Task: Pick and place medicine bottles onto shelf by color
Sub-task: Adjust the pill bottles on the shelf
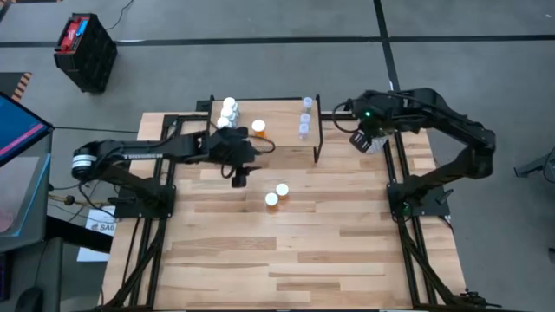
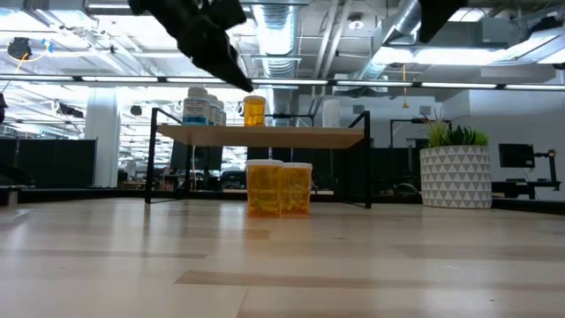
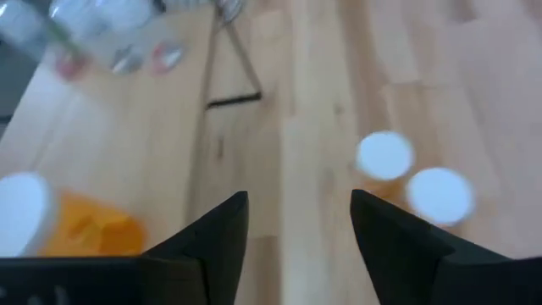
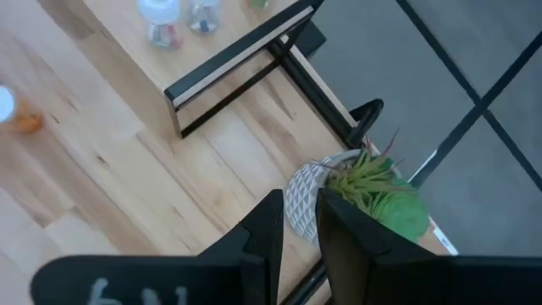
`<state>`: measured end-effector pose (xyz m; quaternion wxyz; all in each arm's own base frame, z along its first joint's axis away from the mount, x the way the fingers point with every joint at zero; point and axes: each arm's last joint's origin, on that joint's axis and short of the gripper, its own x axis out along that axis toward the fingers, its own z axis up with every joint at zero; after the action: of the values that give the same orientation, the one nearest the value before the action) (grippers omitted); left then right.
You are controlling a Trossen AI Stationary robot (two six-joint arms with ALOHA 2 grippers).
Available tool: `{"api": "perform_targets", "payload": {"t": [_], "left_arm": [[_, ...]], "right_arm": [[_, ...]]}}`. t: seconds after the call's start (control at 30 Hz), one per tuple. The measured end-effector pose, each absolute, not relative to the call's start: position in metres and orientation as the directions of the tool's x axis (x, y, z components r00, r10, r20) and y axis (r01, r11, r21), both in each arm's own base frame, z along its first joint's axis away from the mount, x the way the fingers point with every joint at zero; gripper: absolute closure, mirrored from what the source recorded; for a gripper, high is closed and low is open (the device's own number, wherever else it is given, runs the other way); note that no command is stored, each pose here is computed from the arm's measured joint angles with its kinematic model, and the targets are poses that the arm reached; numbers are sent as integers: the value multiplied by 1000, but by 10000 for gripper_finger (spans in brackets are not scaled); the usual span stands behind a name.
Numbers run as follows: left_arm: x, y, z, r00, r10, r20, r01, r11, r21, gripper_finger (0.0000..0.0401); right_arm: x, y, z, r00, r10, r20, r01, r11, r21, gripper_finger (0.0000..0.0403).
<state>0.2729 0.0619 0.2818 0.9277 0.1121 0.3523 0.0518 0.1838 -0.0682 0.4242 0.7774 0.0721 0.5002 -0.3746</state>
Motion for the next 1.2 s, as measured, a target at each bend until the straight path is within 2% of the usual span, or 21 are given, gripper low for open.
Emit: {"api": "perform_targets", "payload": {"t": [0.33,0.53,0.83,1.2], "left_arm": [[274,106,282,698,276,-661,-138,957,254,307],[270,121,289,701,319,-638,-180,945,274,345],[279,138,272,664,342,-665,-188,937,295,369],[296,155,267,664,467,-585,-259,877,406,369]], "right_arm": [[191,-61,422,236,-497,-835,626,735,-261,308],[203,-60,416,216,-487,-846,589,756,-285,308],[216,-63,407,179,-482,-858,559,768,-315,308],[216,-63,407,174,-484,-857,558,766,-319,308]]}}
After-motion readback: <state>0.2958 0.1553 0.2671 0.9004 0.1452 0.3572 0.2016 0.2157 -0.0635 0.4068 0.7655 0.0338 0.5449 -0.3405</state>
